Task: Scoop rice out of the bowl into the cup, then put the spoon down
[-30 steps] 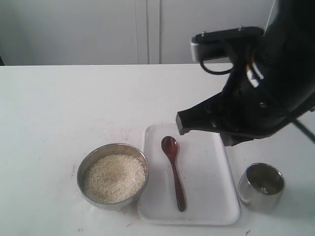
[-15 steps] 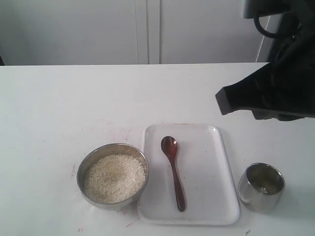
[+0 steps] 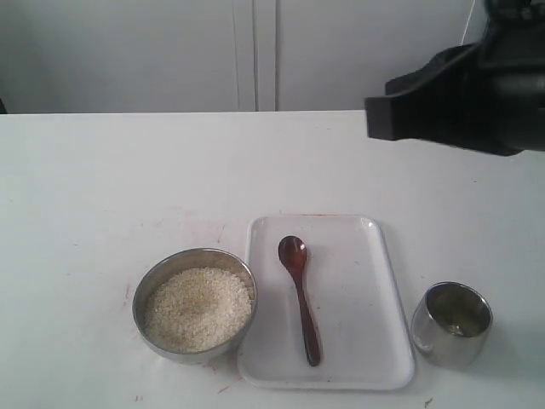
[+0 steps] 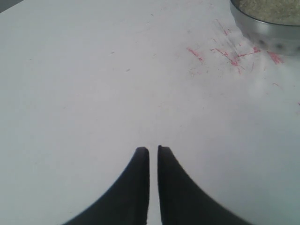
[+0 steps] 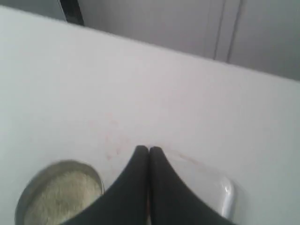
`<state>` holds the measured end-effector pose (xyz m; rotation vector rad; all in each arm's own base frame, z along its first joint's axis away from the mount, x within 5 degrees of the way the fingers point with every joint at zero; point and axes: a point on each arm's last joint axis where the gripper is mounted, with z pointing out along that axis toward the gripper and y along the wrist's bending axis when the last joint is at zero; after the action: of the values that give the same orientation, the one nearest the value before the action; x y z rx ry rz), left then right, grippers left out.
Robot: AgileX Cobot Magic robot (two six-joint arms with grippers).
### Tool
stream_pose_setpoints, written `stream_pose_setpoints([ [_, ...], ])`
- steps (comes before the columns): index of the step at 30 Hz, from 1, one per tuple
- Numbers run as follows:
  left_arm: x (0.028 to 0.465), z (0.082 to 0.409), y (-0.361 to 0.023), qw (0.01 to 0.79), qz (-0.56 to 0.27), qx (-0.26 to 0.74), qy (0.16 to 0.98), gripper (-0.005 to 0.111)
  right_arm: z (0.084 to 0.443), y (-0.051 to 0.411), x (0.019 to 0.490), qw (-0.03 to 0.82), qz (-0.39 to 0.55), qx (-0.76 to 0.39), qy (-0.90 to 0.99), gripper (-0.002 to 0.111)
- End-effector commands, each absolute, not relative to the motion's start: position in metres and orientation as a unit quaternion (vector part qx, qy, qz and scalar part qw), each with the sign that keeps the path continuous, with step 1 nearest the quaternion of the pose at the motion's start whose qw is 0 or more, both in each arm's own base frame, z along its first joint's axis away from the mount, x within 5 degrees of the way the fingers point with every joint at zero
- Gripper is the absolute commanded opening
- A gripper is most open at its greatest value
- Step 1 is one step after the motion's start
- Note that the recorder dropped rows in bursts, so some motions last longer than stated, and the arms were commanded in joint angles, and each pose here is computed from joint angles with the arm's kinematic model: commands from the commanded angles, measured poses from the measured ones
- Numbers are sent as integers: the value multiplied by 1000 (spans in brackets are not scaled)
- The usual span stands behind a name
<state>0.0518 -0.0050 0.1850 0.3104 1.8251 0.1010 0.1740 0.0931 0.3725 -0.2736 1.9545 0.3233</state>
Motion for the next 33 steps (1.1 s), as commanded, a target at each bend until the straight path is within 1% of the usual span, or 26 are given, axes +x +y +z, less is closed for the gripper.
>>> stream_pose_setpoints([
  [1,51,178,-5,577,36,136,804,14,352,62,159,599,131,-85,785,0],
  [6,51,178,-5,577,36,136,804,14,323,23,131,613,78,-12,786,0],
  [10,51,178,-5,577,36,136,804,14,298,5,105,626,28,13,780,0],
  [15,51,178,-5,577,36,136,804,14,265,-6,84,631,-4,47,774,0],
  [19,51,178,-5,577,36,136,804,14,239,-7,79,638,-16,39,769,0],
  [24,51,178,-5,577,36,136,804,14,208,-2,77,648,-6,8,761,0],
  [27,51,178,-5,577,36,136,804,14,198,-1,73,656,-4,5,755,0],
  [29,51,178,-5,577,36,136,804,14,200,-2,69,670,-5,6,742,0],
  [33,51,178,-5,577,36,136,804,14,199,-5,61,674,-20,22,738,0],
])
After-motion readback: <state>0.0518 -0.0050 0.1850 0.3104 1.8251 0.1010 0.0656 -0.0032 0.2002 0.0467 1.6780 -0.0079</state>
